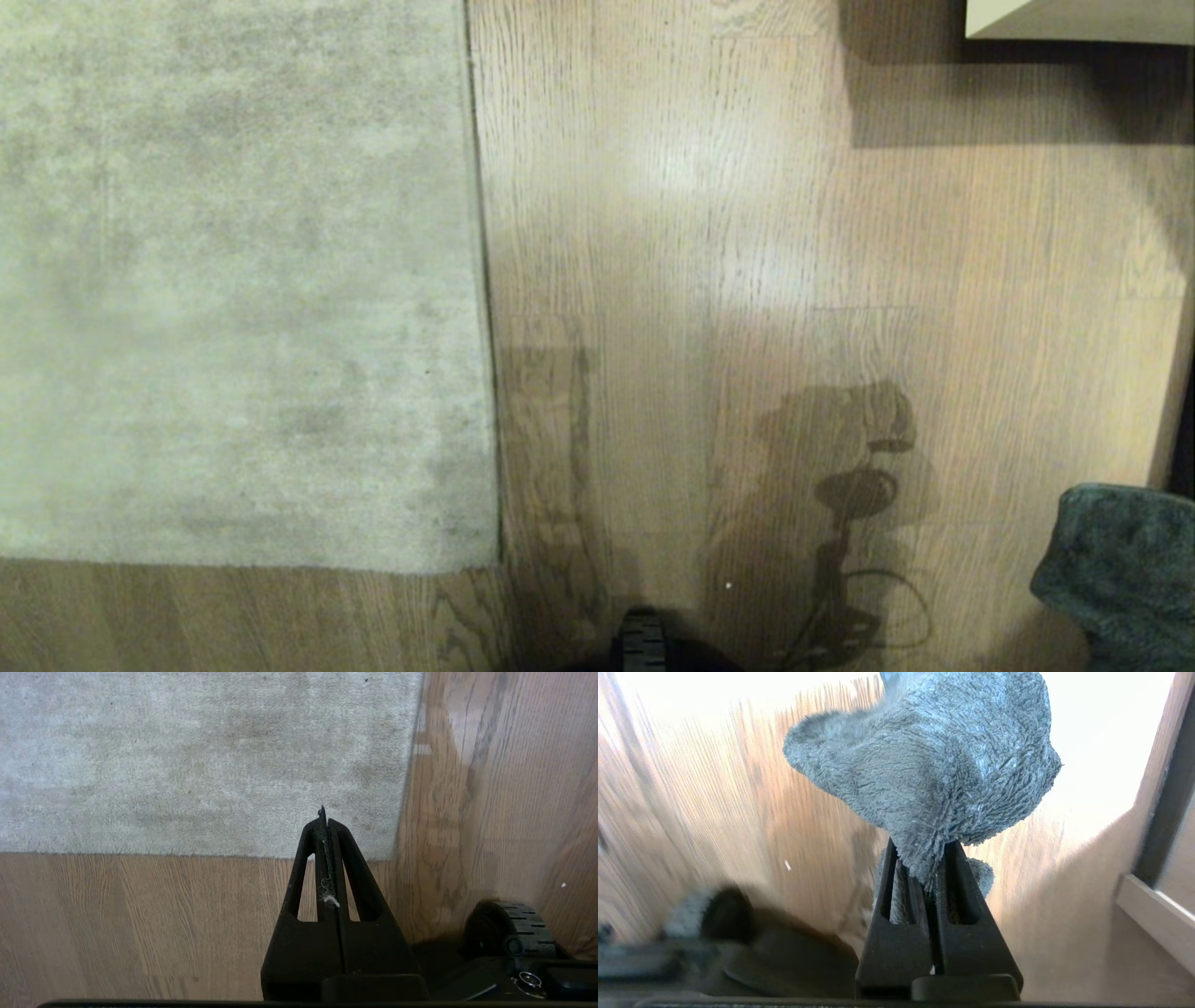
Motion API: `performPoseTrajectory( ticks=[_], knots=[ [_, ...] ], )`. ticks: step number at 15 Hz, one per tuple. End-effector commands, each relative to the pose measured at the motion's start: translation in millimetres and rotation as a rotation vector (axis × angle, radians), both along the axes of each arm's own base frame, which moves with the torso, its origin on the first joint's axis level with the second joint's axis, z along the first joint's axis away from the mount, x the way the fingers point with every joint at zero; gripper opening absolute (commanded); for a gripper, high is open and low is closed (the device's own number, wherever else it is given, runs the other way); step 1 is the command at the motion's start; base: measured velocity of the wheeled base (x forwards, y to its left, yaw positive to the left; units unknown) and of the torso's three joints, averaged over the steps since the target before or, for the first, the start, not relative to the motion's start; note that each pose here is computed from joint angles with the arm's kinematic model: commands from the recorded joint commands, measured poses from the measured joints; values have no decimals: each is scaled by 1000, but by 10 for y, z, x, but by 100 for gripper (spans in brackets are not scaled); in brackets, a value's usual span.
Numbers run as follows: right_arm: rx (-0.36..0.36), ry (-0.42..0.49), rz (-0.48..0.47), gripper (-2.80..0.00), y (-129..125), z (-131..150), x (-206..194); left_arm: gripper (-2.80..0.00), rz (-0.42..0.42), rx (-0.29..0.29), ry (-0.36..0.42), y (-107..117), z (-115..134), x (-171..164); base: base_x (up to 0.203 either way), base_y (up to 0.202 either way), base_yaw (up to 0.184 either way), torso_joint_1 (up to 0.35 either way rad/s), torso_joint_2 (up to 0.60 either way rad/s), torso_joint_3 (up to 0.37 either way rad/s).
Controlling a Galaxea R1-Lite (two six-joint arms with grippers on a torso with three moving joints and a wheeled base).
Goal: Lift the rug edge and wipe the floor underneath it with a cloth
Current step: Lift up the carpet
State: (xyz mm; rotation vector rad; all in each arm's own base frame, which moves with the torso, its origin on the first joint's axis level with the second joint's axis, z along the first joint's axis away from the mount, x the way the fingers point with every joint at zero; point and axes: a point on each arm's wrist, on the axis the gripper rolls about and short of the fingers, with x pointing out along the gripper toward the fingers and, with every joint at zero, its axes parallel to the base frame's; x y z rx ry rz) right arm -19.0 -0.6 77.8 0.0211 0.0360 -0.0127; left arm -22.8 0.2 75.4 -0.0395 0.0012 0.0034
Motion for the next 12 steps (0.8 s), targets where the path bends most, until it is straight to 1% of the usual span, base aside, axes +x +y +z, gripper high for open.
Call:
performPoseTrajectory(
  ticks=[1,12],
  knots=[
    [20,-52,-3,-280,0,-6,-37,-280,1,0,2,0,0,1,0,0,0,0,0,0],
    [22,-52,-3,-280,0,-6,-37,-280,1,-2,0,0,1,1,0,0,0,0,0,0]
  ],
)
